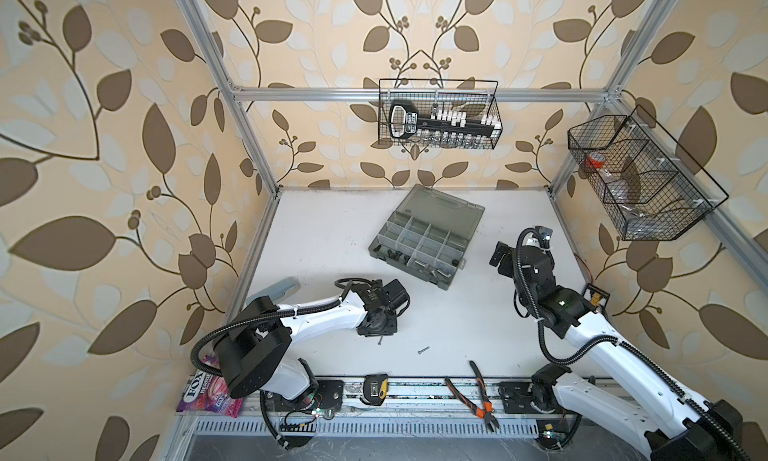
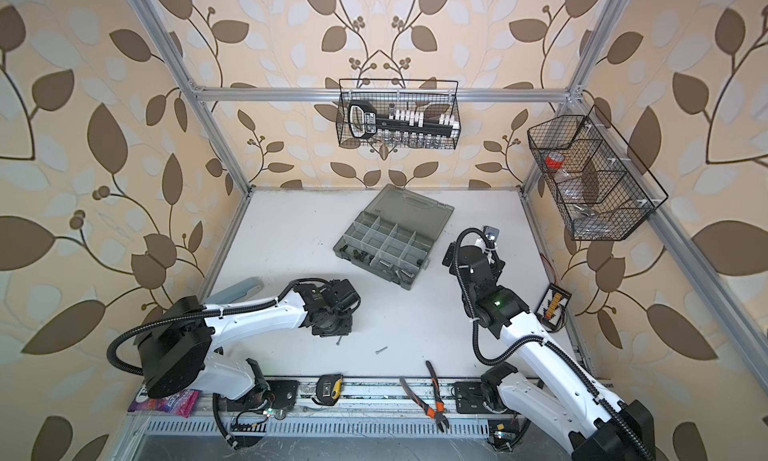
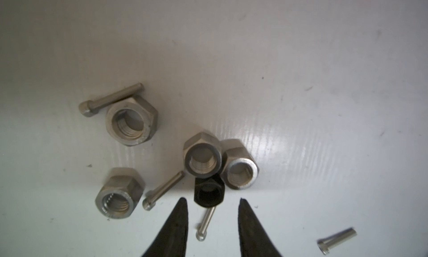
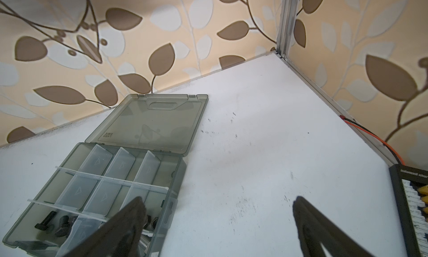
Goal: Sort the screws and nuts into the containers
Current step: 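Lower the left gripper and grasp the last black nut in the cluster, then lift the black nut with the left gripper and carry it over the box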
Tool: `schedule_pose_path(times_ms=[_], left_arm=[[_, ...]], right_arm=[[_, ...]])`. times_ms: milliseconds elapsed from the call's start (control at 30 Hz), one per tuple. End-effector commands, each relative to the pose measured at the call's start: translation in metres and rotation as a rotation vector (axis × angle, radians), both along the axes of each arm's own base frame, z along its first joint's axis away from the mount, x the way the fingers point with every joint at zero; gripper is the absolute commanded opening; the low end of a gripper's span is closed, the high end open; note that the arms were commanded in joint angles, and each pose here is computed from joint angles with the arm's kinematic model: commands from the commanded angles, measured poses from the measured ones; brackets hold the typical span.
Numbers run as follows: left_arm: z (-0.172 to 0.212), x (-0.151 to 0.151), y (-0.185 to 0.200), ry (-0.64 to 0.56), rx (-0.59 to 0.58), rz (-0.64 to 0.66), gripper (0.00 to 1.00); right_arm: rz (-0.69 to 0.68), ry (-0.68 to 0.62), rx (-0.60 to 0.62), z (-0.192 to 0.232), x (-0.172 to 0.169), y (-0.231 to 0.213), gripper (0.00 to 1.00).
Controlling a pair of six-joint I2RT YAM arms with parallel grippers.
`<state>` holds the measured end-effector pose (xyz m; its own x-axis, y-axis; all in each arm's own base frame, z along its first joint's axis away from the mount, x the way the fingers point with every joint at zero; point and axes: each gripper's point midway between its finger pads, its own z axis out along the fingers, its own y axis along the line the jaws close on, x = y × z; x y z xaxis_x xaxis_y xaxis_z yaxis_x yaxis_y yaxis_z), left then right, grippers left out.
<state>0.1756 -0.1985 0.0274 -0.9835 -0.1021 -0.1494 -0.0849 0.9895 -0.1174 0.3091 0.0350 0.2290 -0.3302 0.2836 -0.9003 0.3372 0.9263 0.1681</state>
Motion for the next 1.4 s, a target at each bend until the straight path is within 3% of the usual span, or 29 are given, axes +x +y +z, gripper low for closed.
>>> schedule_pose_path(times_ms=[0,900,1367], left_arm=[[-0.002,-0.003,0.001,0.011,0.02,-0.015,0.38],[-0.01,0.005,-0.006,0.009,0.034,-0.018,0.34],[0.0,0.013,-0.005,-0.033,0.043,-0.012,0.24]], right_arm=[[-0.008,-0.002,-0.01,0.002,0.0,-0.002,1.0],[-0.02,-0.019,-0.012,0.006,-0.002,-0.006,1.0],[-0.018,-0.011,-0.014,0.002,-0.004,-0.006,1.0]])
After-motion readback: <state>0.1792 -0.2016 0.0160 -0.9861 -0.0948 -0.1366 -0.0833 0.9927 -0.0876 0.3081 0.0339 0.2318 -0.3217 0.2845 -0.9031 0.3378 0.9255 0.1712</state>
